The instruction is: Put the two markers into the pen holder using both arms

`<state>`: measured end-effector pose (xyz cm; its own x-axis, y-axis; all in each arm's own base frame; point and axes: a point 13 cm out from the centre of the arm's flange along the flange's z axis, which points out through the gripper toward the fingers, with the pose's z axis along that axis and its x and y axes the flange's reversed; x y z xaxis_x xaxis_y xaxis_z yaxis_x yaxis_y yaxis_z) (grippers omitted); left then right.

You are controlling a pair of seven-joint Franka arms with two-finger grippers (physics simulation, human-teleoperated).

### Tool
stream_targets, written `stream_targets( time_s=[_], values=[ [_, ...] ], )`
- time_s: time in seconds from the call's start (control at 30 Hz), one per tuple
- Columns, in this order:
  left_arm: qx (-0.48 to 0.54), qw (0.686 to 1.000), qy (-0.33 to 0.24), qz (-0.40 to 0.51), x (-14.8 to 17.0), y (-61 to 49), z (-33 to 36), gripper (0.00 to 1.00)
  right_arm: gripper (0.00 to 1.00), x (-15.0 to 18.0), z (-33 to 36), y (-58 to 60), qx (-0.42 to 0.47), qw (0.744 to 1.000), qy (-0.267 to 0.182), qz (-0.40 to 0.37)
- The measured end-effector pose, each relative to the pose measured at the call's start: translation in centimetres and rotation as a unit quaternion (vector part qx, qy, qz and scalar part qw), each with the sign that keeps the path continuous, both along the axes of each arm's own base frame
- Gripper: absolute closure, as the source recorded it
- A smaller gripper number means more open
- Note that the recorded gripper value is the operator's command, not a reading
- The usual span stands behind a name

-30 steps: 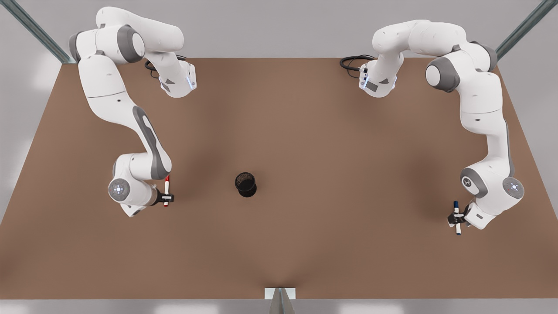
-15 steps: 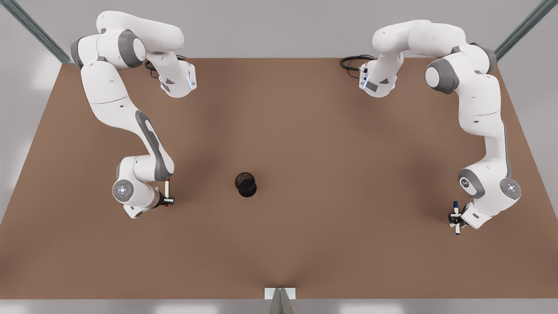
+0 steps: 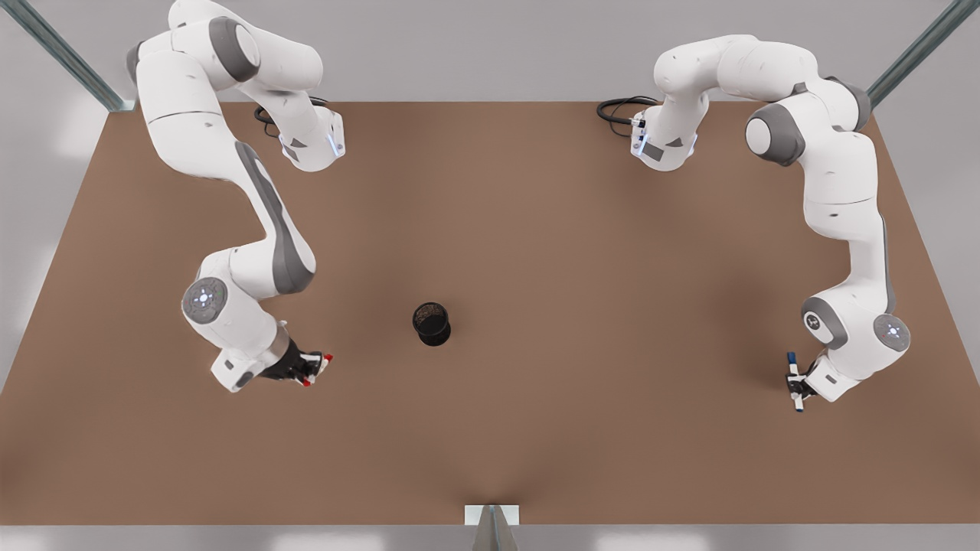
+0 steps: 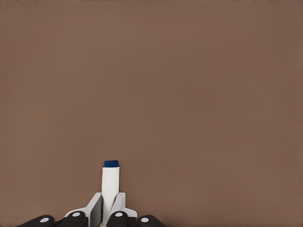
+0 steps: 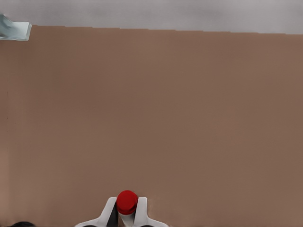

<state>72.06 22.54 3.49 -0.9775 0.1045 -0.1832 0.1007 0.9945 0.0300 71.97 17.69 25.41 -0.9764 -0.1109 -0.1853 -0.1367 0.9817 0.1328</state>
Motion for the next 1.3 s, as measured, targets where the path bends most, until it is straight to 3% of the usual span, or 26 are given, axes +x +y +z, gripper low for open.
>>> stream_targets(
  time_s=[0.13,0.4,0.5,0.6,0.77,0.93,1.1,1.3],
  values=[
    [0.004,1.0,-0.014,0.001,1.2,0.1,2.0,0.79,0.79,-1.9,5.9,10.2,0.045,0.998,-0.013,0.044],
    [-0.041,0.992,-0.089,-0.081,7.9,-10.3,13.6,0.79,0.79,-9.6,11.1,19.2,0.032,0.997,0.01,0.068],
    [-0.064,0.987,-0.095,-0.11,8.2,-11.7,16.7,0.79,0.79,-12.9,10.6,18.6,-0.004,0.998,0.03,0.055],
    [-0.088,0.978,-0.09,-0.166,7.8,-15.3,20.1,0.79,0.79,-14.0,9.8,18.0,-0.018,0.998,0.048,0.035],
    [-0.203,0.93,-0.1,-0.291,5.5,-25.8,26.5,0.79,0.79,-15.2,7.7,18.0,-0.029,0.997,0.074,0.01],
    [-0.301,0.851,-0.134,-0.408,3.0,-37.4,30.2,0.79,0.79,-15.1,4.3,18.3,-0.041,0.995,0.086,0.0],
    [-0.32,0.789,-0.182,-0.492,1.3,-44.8,32.9,0.79,0.79,-15.0,1.7,18.8,-0.056,0.995,0.081,-0.005],
    [-0.298,0.755,-0.218,-0.542,1.2,-45.2,32.9,0.79,0.79,-15.0,1.0,19.9,-0.054,0.996,0.071,-0.018]
  ],
)
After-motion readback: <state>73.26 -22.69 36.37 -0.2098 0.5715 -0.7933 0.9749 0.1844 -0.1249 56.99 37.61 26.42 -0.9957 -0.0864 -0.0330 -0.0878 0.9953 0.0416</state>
